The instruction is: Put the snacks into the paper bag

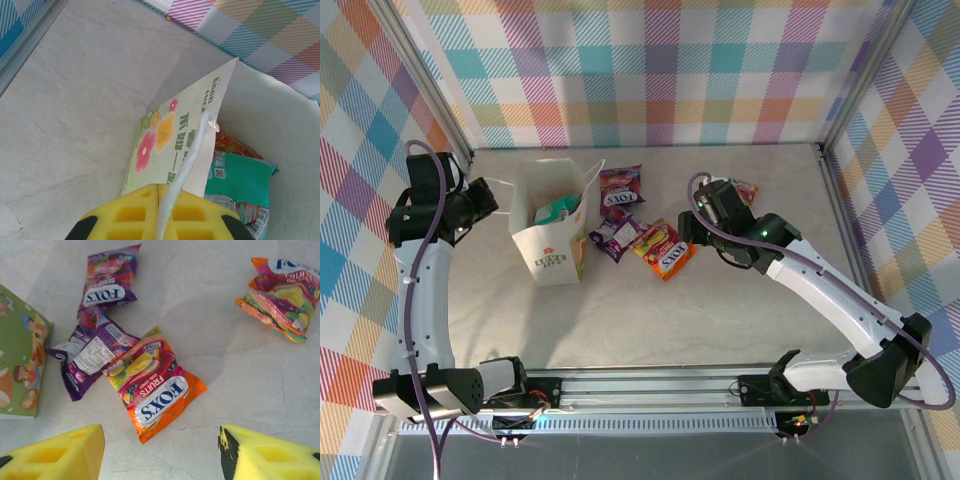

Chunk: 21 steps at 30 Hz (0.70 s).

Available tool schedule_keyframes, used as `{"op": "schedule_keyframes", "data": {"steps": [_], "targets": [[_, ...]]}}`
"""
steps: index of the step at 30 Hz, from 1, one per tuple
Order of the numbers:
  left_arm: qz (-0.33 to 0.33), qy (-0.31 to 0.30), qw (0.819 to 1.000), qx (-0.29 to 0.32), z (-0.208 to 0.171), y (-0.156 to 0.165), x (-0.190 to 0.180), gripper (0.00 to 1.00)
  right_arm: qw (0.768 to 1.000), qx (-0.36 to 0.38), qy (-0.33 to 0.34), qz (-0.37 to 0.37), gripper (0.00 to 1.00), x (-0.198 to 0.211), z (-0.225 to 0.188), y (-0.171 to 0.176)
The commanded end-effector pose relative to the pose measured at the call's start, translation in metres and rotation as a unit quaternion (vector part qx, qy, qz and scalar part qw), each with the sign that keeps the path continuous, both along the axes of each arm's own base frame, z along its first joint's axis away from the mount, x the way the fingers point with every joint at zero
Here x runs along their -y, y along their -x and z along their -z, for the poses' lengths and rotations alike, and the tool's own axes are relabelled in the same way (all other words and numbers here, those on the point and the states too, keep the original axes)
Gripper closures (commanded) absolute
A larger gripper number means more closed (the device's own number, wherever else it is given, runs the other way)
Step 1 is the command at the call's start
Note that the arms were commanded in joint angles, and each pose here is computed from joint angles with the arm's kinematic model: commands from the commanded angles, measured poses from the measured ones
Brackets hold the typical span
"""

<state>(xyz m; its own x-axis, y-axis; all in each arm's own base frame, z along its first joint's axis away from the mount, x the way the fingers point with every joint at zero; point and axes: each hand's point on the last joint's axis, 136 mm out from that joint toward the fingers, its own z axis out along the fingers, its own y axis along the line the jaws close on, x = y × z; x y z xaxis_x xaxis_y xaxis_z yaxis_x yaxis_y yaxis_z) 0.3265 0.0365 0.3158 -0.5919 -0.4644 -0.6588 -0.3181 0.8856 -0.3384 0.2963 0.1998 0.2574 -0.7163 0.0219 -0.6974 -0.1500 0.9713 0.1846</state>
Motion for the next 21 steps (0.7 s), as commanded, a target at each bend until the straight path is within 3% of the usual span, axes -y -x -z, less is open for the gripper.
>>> {"op": "schedule_keyframes", "data": {"steps": [1,16,21], "targets": [[-0.007,-0.009,1.0,-0.012,0.004,0.012,-0.006,0.96,0.999,-0.016,-0.033,0.003,0.37,-0.004,0.008,-0.003],[-0.013,-0.018,1.0,-0.021,0.01,0.018,-0.009,0.96,0.993,-0.107,-0.049,0.013,0.31,-0.01,0.078,-0.014],[-0.015,-0.029,0.999,-0.026,0.012,0.022,-0.012,0.96,0.989,-0.139,-0.056,0.017,0.25,-0.016,0.103,-0.018]]}}
